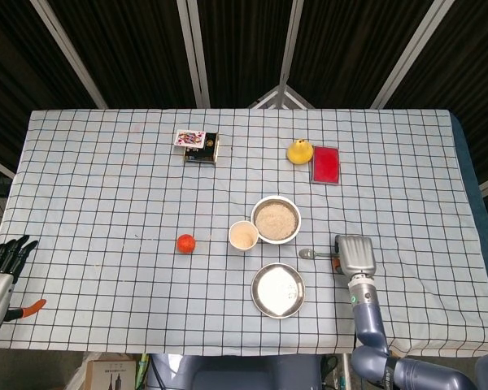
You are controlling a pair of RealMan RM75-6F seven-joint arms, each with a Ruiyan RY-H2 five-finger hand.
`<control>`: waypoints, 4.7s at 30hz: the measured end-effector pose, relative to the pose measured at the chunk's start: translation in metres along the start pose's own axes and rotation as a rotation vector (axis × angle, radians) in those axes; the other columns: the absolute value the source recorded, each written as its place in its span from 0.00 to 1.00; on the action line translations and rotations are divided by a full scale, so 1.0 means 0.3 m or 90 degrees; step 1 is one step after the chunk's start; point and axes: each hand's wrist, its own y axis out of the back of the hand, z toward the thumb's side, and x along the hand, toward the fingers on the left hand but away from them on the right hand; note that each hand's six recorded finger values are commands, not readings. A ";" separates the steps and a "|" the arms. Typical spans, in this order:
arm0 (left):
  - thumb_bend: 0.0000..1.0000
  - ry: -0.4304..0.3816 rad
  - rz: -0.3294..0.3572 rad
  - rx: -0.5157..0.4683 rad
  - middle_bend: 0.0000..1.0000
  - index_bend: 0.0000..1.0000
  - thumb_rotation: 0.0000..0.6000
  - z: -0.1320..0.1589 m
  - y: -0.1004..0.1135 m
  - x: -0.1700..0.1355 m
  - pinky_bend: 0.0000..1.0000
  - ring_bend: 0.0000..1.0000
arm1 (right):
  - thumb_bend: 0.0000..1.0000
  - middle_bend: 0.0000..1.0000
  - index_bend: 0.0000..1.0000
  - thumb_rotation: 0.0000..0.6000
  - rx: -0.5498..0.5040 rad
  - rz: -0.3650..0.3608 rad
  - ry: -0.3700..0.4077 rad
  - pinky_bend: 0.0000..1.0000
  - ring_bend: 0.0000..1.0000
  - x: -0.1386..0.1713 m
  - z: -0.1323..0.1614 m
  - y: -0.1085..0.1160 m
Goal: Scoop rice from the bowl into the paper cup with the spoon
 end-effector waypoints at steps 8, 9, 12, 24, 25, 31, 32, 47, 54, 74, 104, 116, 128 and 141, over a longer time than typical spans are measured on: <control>0.00 0.001 -0.001 0.001 0.00 0.00 1.00 0.000 -0.001 0.000 0.00 0.00 | 0.42 0.97 0.55 1.00 0.005 0.008 -0.010 1.00 1.00 -0.004 -0.015 -0.009; 0.00 0.001 -0.001 0.001 0.00 0.00 1.00 0.000 -0.001 0.000 0.00 0.00 | 0.42 0.97 0.55 1.00 0.006 0.008 -0.011 1.00 1.00 -0.004 -0.016 -0.010; 0.00 0.001 0.000 0.001 0.00 0.00 1.00 0.000 0.000 0.000 0.00 0.00 | 0.44 0.97 0.55 1.00 0.006 0.009 -0.012 1.00 1.00 -0.006 -0.019 -0.011; 0.00 0.001 -0.001 0.001 0.00 0.00 1.00 0.001 -0.001 0.000 0.00 0.00 | 0.46 0.97 0.55 1.00 0.001 0.007 -0.010 1.00 1.00 -0.001 -0.020 -0.005; 0.00 0.001 -0.001 0.001 0.00 0.00 1.00 0.001 -0.001 0.000 0.00 0.00 | 0.46 0.97 0.55 1.00 0.002 0.007 -0.010 1.00 1.00 0.000 -0.021 -0.005; 0.00 0.002 -0.002 0.002 0.00 0.00 1.00 0.002 -0.002 0.000 0.00 0.00 | 0.46 0.97 0.55 1.00 0.000 0.010 -0.010 1.00 1.00 0.001 -0.020 -0.004; 0.00 0.002 -0.002 0.002 0.00 0.00 1.00 0.002 -0.002 0.000 0.00 0.00 | 0.46 0.97 0.55 1.00 0.000 0.009 -0.010 1.00 1.00 0.000 -0.019 -0.002; 0.00 0.002 -0.004 0.000 0.00 0.00 1.00 0.001 -0.003 -0.001 0.00 0.00 | 0.46 0.97 0.50 1.00 0.009 0.018 -0.014 1.00 1.00 0.000 -0.022 -0.003; 0.00 0.003 -0.005 0.000 0.00 0.00 1.00 0.002 -0.004 -0.001 0.00 0.00 | 0.46 0.97 0.50 1.00 0.010 0.020 -0.016 1.00 1.00 0.000 -0.024 -0.004; 0.00 0.001 -0.008 -0.001 0.00 0.00 1.00 0.007 -0.007 0.002 0.00 0.00 | 0.46 0.97 0.48 1.00 0.016 0.023 -0.028 1.00 1.00 0.006 -0.034 0.013; 0.00 0.003 -0.009 -0.002 0.00 0.00 1.00 0.007 -0.008 0.003 0.00 0.00 | 0.46 0.97 0.57 1.00 0.010 0.018 -0.033 1.00 1.00 -0.005 -0.049 0.002; 0.00 0.003 -0.009 -0.003 0.00 0.00 1.00 0.007 -0.008 0.003 0.00 0.00 | 0.46 0.97 0.57 1.00 0.010 0.018 -0.032 1.00 1.00 -0.002 -0.053 0.001; 0.00 0.003 -0.010 -0.002 0.00 0.00 1.00 0.007 -0.008 0.004 0.00 0.00 | 0.50 0.97 0.57 1.00 0.010 -0.004 -0.022 1.00 1.00 0.013 -0.052 0.067; 0.00 -0.001 -0.011 -0.004 0.00 0.00 1.00 0.012 -0.007 0.003 0.00 0.00 | 0.60 0.97 0.59 1.00 0.061 -0.050 -0.026 1.00 1.00 0.039 -0.084 0.246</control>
